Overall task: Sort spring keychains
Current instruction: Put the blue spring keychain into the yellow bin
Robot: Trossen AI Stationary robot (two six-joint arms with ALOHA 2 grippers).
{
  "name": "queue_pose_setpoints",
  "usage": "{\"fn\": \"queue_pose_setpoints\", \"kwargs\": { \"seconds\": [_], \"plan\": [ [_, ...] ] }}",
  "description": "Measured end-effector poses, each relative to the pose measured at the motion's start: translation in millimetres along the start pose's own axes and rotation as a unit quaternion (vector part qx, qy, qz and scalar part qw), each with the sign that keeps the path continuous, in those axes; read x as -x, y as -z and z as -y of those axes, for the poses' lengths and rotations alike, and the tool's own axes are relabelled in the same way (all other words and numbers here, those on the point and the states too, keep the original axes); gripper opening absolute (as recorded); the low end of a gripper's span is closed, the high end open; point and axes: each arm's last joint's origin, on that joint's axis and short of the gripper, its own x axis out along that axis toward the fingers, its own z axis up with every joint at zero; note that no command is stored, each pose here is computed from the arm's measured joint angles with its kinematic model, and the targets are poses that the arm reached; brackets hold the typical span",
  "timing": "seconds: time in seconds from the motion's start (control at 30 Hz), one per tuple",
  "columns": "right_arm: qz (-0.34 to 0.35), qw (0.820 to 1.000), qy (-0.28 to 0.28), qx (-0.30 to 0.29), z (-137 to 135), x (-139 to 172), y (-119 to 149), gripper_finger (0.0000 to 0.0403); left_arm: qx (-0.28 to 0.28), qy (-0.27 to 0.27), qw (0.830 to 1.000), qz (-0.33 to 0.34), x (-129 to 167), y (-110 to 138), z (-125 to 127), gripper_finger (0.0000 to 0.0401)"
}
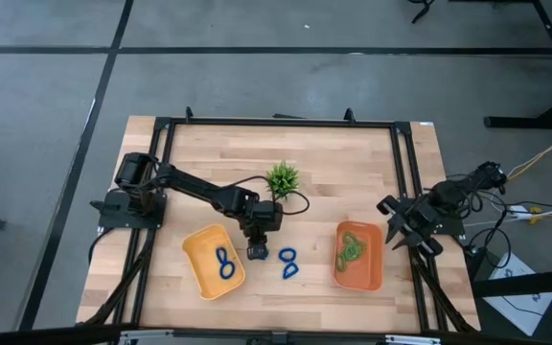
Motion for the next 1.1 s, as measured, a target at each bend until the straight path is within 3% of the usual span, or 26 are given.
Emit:
{"fn": "queue_pose_setpoints", "kwargs": {
  "seconds": [0.27,0.67,1.1],
  "plan": [
    [-0.017,1.0,0.015,0.016,5.2,1.3,2.9,0.0097,-0.001,0.008,1.0,-0.004,-0.2,0.6,0.9,0.0058],
    [-0.005,0.998,-0.012,0.06,13.2,4.5,16.7,0.0097,-0.017,0.001,1.0,-0.005,-2.8,3.1,5.6,0.0106],
    [-0.077,0.992,0.096,0.018,28.9,11.9,29.9,0.0097,-0.009,-0.004,1.0,-0.004,-3.3,3.5,6.5,0.0127]
  ]
}}
